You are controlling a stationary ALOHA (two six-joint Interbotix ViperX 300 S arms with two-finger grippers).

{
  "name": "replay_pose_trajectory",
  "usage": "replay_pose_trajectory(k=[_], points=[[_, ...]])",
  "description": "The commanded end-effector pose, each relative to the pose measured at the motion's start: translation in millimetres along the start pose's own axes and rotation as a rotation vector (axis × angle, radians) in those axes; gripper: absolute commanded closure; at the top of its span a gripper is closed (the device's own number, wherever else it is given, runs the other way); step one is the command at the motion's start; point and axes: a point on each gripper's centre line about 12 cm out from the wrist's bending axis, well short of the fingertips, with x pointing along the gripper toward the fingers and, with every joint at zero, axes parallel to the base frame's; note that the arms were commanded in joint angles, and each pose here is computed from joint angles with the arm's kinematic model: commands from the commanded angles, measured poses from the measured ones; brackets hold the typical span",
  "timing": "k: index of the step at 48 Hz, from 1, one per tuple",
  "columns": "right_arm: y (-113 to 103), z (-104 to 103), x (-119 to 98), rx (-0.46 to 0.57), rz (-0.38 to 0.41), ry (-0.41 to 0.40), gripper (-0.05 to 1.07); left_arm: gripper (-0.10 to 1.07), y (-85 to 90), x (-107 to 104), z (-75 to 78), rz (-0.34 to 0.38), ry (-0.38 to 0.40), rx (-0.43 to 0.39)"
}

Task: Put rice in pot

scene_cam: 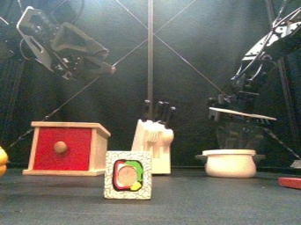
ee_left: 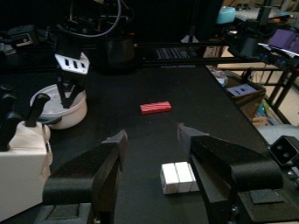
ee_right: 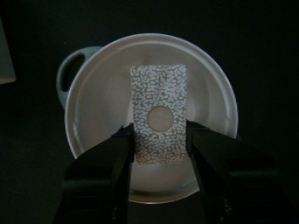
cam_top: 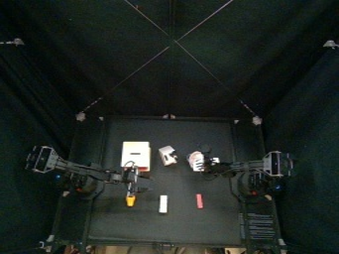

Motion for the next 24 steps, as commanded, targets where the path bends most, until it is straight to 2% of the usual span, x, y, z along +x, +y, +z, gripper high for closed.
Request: replay_pose_trajectory(k=[1, 17, 24], points=[[3.7, 5.9, -4.7, 0.01, 0.023, -0.013, 0.46, 0.11, 0.6, 3.1, 7.6, 0.002, -0.026, 0.002], [4.1, 4.8, -4.6, 0.011, 0.022, -0.011, 0.29, 0.11, 0.6, 3.1, 7.6, 0.002, -0.026, 0.002], [4.2, 4.9, -3.5, 0.011, 0.019, -0.01, 0.26, 0.11, 0.6, 3.1, 7.6, 0.002, -0.026, 0.002]])
